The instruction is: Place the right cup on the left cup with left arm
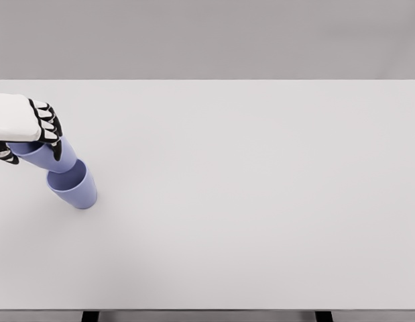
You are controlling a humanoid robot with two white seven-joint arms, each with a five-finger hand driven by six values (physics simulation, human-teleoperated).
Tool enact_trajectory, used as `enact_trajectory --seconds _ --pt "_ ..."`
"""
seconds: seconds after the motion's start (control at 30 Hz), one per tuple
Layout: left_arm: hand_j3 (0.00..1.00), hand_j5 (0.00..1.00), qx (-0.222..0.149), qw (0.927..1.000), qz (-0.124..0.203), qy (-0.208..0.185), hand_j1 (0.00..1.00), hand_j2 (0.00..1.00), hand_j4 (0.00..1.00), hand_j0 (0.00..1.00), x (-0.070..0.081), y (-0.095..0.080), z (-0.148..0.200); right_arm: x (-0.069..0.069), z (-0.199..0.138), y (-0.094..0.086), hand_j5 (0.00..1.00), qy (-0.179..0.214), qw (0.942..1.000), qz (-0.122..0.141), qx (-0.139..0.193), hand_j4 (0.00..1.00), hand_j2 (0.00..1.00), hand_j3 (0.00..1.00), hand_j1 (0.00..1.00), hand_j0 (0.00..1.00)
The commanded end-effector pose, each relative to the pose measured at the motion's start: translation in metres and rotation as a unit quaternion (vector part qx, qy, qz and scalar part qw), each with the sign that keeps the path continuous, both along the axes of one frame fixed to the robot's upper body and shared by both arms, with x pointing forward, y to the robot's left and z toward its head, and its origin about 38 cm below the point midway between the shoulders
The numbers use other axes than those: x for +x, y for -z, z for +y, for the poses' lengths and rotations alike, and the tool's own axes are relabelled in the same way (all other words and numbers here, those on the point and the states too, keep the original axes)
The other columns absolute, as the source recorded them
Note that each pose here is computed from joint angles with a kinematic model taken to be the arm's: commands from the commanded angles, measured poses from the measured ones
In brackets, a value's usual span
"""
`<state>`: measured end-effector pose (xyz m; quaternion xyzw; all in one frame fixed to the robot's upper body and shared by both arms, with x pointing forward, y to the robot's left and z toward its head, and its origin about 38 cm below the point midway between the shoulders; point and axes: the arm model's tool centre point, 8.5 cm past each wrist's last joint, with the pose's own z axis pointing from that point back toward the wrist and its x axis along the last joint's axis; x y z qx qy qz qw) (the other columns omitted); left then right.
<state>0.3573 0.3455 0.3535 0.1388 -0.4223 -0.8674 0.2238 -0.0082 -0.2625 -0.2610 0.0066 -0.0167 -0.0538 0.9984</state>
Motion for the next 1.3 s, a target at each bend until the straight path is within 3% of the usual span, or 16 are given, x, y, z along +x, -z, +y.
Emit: enact_trajectory --seconds 0.0,0.27,0.7,1.27 --pt "0.57 0.57 -0.003 1.0 -0.001 -0.007 0.57 0.57 0.57 0.57 -0.001 -0.002 0.004 0.0 0.0 0.0 1.0 0.0 1.0 0.0 0.0 1.0 1.0 1.0 1.0 1.0" --pt "0.57 0.57 -0.008 0.9997 -0.012 -0.021 0.57 0.57 0.57 0.57 -0.004 -0.012 0.013 0.0 0.0 0.0 1.0 0.0 1.0 0.0 0.0 1.0 1.0 1.0 1.0 1.0" --pt "0.57 0.57 -0.075 0.9967 0.018 -0.026 0.57 0.57 0.57 0.57 -0.006 -0.019 0.01 0.0 0.0 0.0 1.0 0.0 1.0 0.0 0.0 1.0 1.0 1.0 1.0 1.0" --pt "0.57 0.57 -0.076 0.9958 0.028 -0.043 0.57 0.57 0.57 0.57 -0.01 -0.013 0.021 0.0 0.0 0.0 1.0 0.0 1.0 0.0 0.0 1.0 1.0 1.0 1.0 1.0"
